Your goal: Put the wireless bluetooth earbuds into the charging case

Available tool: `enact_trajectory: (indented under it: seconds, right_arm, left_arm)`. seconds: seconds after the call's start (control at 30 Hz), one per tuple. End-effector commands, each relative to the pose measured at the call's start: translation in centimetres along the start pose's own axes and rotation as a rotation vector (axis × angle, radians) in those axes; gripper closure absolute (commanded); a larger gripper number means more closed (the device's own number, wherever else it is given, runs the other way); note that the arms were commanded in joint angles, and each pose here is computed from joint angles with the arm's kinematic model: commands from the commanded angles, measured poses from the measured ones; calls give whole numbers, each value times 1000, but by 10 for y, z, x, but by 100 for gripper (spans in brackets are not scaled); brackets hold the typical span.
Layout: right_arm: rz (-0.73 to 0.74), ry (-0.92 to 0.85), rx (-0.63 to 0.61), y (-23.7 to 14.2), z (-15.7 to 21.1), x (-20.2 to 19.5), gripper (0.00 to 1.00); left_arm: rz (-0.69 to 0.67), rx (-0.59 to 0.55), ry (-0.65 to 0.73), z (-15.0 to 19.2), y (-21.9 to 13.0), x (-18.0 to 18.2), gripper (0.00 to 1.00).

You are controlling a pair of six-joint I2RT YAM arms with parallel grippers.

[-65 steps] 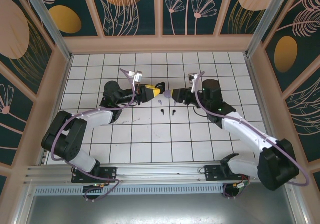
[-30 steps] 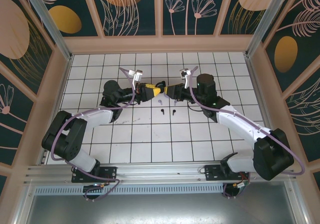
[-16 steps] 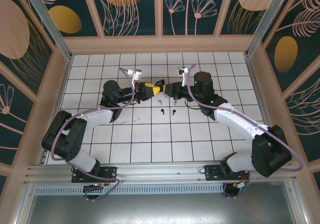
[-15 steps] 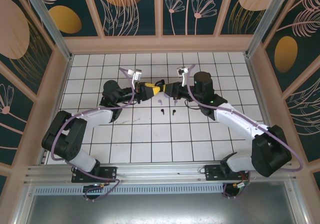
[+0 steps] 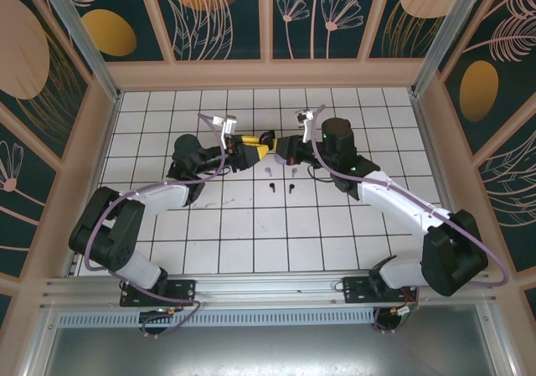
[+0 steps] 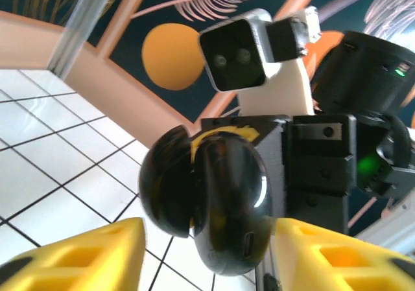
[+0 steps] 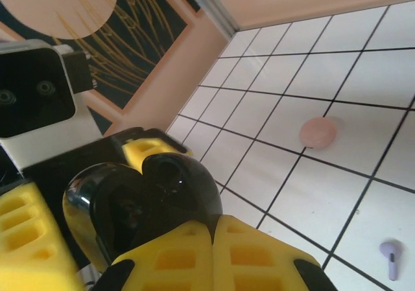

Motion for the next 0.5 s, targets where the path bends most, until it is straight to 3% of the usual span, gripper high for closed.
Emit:
enact_trajectory:
  seconds: [0.0, 0.1, 0.13, 0.47]
  right_arm:
    - [88, -26, -23, -3, -15, -7, 100]
    - [139, -29, -17, -7, -17, -14, 100]
    - [153, -32, -16, -9, -17, -16, 100]
    - [210, -107, 13, -19, -26, -22, 100]
  left_arm:
    - [-76, -91, 79, -17, -5, -4, 31]
    - [-132, -126, 127, -27, -10, -8, 14]
    - [-156, -136, 154, -30, -12, -10, 3]
    - [-396, -227, 361, -68, -34, -23, 1]
Point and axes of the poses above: each hand's point on the last joint's axis, 136 mm out from that joint toward the fingers, its own y axis out along the fingers, its own x axis along the line the jaws close on, z = x × y, the point moved 2 cm from there along -y, back along the fingers, and after that the axes turned 10 degrees about -y, right-handed, at the moved point
